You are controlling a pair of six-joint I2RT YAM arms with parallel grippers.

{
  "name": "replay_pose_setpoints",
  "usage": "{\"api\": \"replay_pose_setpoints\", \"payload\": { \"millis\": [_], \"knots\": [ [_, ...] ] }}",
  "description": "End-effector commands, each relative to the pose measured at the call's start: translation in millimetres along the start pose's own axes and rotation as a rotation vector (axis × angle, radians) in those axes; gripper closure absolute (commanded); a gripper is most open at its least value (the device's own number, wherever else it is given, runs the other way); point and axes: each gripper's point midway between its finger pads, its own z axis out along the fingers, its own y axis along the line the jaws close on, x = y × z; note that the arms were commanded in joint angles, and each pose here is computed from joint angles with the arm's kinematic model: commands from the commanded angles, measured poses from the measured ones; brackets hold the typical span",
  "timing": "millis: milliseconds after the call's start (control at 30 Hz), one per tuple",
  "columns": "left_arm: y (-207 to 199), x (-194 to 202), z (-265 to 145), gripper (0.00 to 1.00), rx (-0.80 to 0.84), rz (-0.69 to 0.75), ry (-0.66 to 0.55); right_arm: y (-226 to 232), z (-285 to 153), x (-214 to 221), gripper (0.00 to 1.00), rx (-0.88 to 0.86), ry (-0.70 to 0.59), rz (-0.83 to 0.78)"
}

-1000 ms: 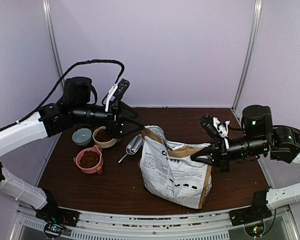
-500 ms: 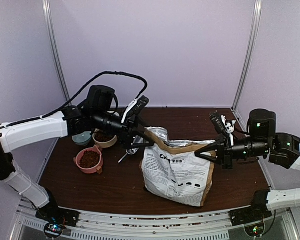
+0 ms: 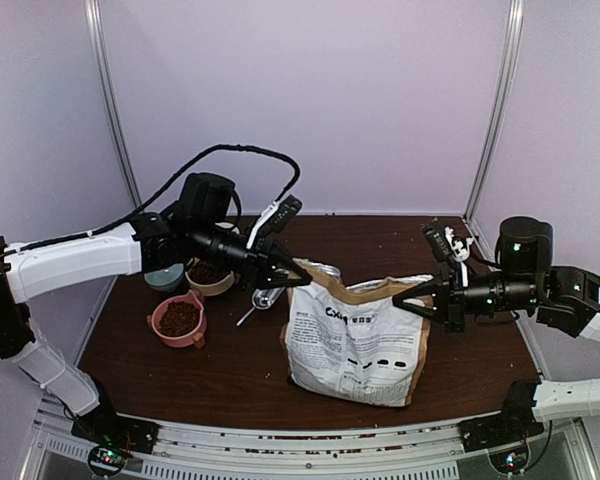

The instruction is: Serve the pet food

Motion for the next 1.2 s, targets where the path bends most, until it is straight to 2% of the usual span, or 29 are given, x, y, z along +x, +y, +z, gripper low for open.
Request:
{"api": "replay_pose_setpoints", "payload": {
  "millis": [0, 233, 400, 633, 767, 833, 900, 967, 1067, 1167],
  "knots": [
    [-17, -20, -10, 1.0, 0.006, 0.059, -0.065, 0, -28, -74, 1.0, 0.069, -0.292, -0.075],
    [-45, -56, -59, 1.0, -0.062, 0.124, -0.253, -21, -39, -83, 1.0, 0.203, -0.306, -0.055],
    [-59, -58, -82, 1.0, -0.066, 0.125, -0.343, -39, -29, -78, 1.0, 0.243, -0.299, -0.012],
    [-32, -41, -100, 1.0, -0.157, 0.09, -0.362, -40, -4, -75, 1.0, 0.171, -0.285, -0.015],
    [-15, -42, -114, 1.0, -0.193, 0.065, -0.414, -27, 9, -69, 0.99, 0.059, -0.239, -0.019],
    [-15, -43, -111, 1.0, -0.17, 0.062, -0.402, -10, 10, -68, 0.82, -0.04, -0.215, -0.028],
    [-17, -43, -108, 1.0, -0.138, 0.058, -0.386, 0, 5, -67, 0.59, -0.078, -0.209, -0.037],
    [-17, -44, -106, 1.0, -0.128, 0.057, -0.377, 1, 1, -63, 0.47, -0.075, -0.2, -0.047],
    [-17, -44, -106, 1.0, -0.13, 0.06, -0.374, -6, -3, -58, 0.36, -0.05, -0.191, -0.046],
    [-16, -43, -106, 1.0, -0.133, 0.057, -0.369, -9, -2, -57, 0.34, -0.059, -0.192, -0.035]
  ]
}}
